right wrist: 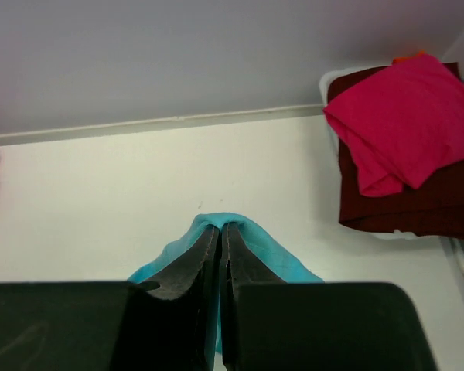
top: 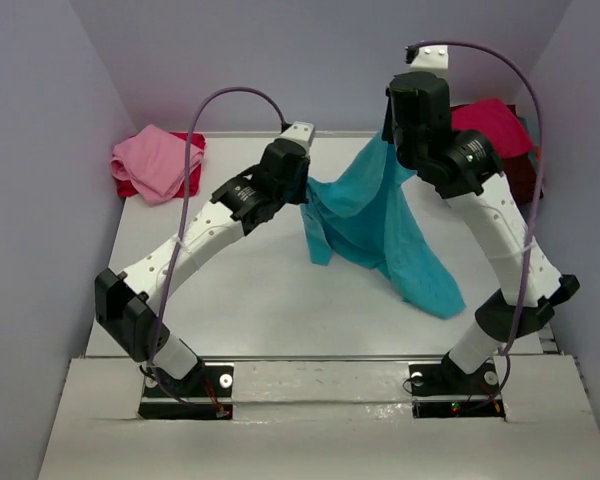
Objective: Fold and stack the t-shirts
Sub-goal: Flatten out the tshirt
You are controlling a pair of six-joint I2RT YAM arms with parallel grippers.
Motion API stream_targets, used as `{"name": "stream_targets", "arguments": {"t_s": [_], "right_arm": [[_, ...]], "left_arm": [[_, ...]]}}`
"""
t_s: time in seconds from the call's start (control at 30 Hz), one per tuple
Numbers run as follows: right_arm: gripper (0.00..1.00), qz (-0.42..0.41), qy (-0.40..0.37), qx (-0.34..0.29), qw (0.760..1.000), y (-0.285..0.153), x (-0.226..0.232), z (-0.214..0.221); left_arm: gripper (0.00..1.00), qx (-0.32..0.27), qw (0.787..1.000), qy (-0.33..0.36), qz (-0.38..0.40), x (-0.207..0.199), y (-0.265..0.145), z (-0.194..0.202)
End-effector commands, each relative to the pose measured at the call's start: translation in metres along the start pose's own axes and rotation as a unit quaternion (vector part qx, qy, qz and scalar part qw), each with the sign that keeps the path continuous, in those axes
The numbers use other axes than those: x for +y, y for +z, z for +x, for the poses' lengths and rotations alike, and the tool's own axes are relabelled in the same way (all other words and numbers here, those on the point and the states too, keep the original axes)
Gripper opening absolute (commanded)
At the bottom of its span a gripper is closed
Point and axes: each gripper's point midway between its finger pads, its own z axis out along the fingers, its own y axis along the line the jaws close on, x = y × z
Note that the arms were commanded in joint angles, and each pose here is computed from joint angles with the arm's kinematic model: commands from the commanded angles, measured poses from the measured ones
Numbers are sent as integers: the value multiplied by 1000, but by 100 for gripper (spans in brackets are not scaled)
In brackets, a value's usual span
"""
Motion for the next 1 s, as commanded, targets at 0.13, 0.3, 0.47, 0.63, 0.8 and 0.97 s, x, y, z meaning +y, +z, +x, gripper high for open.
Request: {"name": "stream_targets", "arguments": {"t_s": [0.13,0.3,0.47,0.63,0.8,0.97], "right_arm": [[7,-53,42,24,997,69,54,8],[7,-62,34,30,997,111,76,21],[7,-100,24,69,992,154,112,67],[7,-137,8,127,982,190,150,138],[7,-155,20,131,979,210,166,153],[7,-167,19,140,976,222,173,170]], "left_arm": [[6,-47,992,-113,-45,80,-28,4],[6,-28,988,-125,-85,114,-38,30],[6,6,985,-138,-101,130,-38,66],[6,38,979,-155,-129,145,-34,101],[6,64,971,-184,-141,175,-23,125],[6,91,962,-205,-155,197,-6,134]]}}
